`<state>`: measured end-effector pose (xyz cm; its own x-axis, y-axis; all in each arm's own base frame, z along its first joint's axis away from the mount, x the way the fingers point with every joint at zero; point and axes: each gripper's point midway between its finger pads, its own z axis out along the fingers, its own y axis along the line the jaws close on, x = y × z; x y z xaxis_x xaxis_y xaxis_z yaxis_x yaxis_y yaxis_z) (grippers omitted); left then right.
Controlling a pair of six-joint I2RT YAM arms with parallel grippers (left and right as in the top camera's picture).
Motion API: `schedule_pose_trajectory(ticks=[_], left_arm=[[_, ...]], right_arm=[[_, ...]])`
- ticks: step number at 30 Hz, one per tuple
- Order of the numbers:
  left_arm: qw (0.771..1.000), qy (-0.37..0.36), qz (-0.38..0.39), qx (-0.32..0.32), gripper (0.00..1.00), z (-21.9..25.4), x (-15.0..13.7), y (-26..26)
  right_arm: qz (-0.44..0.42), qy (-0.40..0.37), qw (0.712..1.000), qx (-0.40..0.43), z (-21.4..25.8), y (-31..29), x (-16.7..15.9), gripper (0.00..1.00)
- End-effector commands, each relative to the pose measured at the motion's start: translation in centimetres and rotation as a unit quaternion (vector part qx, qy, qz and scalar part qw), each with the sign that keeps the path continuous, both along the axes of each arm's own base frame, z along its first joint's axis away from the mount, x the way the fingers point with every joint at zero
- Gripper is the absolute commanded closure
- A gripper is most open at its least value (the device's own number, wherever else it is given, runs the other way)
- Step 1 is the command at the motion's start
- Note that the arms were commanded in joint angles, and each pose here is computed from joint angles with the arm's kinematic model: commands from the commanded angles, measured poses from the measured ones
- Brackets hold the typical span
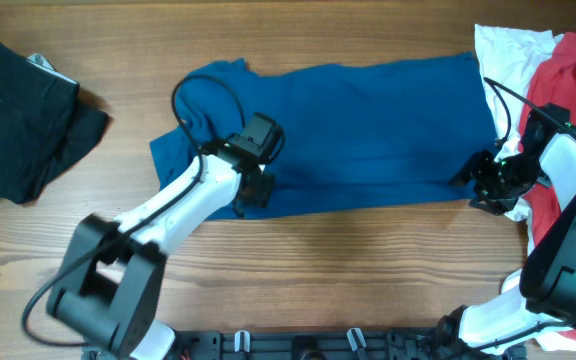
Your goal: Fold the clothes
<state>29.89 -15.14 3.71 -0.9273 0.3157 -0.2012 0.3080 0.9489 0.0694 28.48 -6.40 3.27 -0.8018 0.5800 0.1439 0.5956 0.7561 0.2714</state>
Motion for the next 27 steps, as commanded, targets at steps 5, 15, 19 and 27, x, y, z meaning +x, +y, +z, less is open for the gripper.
schedule_pose_trajectory(ticks=[5,15,19,27], left_arm=[[0.991,-0.125,0.035,-0.034,0.92,5.9,4.7,0.1],[0.986,-0.14,0.085,-0.04,0.9,6.3,6.5,2.6],[0.986,-0.135,0.081,-0.054,0.9,6.2,6.4,2.1],[0.986,-0.135,0.081,-0.055,0.89,6.2,6.4,2.1]], right_arm=[[-0.026,-0.056,0.997,-0.042,3.0,-2.3,3.9,0.4],[-0.084,-0.073,0.976,-0.187,3.1,-9.0,5.2,0.33],[-0.079,-0.086,0.976,-0.184,3.0,-9.0,6.0,0.33],[-0.046,-0.08,0.984,-0.155,0.9,-7.9,6.1,0.44]])
